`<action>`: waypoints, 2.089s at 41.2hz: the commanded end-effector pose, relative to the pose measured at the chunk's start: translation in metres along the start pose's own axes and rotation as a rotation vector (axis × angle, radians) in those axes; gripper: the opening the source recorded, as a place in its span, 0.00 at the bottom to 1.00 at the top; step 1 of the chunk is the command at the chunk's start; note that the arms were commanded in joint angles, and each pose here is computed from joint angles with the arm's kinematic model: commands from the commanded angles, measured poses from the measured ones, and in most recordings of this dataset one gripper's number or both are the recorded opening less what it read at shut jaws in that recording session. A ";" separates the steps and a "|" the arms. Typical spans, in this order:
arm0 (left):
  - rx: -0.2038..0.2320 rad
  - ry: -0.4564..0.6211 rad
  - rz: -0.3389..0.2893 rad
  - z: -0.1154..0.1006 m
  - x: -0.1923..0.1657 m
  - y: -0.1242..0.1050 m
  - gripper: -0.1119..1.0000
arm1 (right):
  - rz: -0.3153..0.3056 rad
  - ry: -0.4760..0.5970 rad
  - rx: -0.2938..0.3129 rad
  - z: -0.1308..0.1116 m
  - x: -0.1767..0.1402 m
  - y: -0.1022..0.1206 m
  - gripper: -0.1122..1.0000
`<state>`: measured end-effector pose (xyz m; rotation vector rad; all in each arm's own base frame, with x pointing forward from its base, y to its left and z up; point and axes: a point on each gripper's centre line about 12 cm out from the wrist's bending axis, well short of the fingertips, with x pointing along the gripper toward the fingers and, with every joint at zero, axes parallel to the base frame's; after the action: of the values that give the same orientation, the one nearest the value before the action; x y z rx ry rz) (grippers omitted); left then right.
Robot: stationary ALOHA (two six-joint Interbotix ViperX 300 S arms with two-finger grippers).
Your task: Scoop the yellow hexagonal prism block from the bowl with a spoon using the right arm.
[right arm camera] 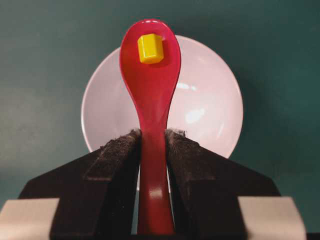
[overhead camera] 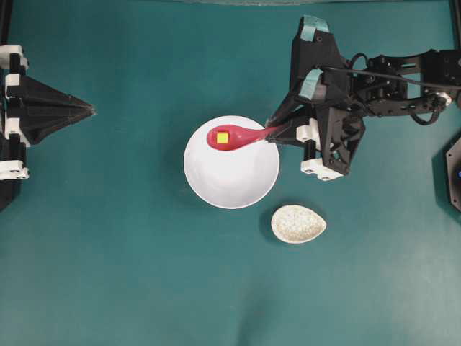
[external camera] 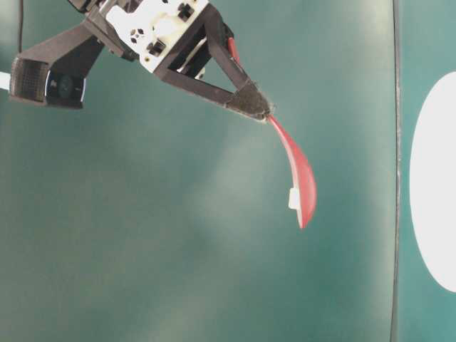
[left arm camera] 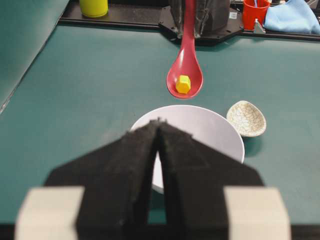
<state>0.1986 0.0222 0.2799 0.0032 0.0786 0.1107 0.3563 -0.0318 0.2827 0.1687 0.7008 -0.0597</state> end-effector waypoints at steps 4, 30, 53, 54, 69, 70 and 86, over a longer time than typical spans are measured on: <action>0.001 -0.029 0.003 0.011 0.002 0.001 0.15 | 0.003 -0.046 -0.007 0.011 -0.011 0.002 0.32; -0.002 -0.026 0.003 0.011 0.002 0.001 0.15 | 0.002 -0.050 -0.007 0.011 -0.011 0.002 0.32; 0.001 -0.026 0.001 0.011 0.002 0.000 0.15 | -0.002 -0.048 -0.018 0.010 -0.011 0.002 0.32; 0.001 -0.025 0.001 0.011 0.002 0.000 0.15 | -0.004 -0.051 -0.017 0.011 -0.011 0.001 0.32; 0.000 -0.025 0.001 0.011 0.002 0.000 0.15 | -0.004 -0.050 -0.017 0.011 -0.011 0.001 0.32; 0.000 -0.026 0.001 0.011 0.002 0.000 0.15 | -0.004 -0.051 -0.017 0.011 -0.011 0.001 0.32; 0.001 -0.026 0.001 0.011 0.002 0.000 0.15 | -0.004 -0.051 -0.017 0.011 -0.011 0.001 0.32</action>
<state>0.1986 0.0222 0.2797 0.0000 0.0799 0.1109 0.3563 -0.0324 0.2828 0.1578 0.7003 -0.0612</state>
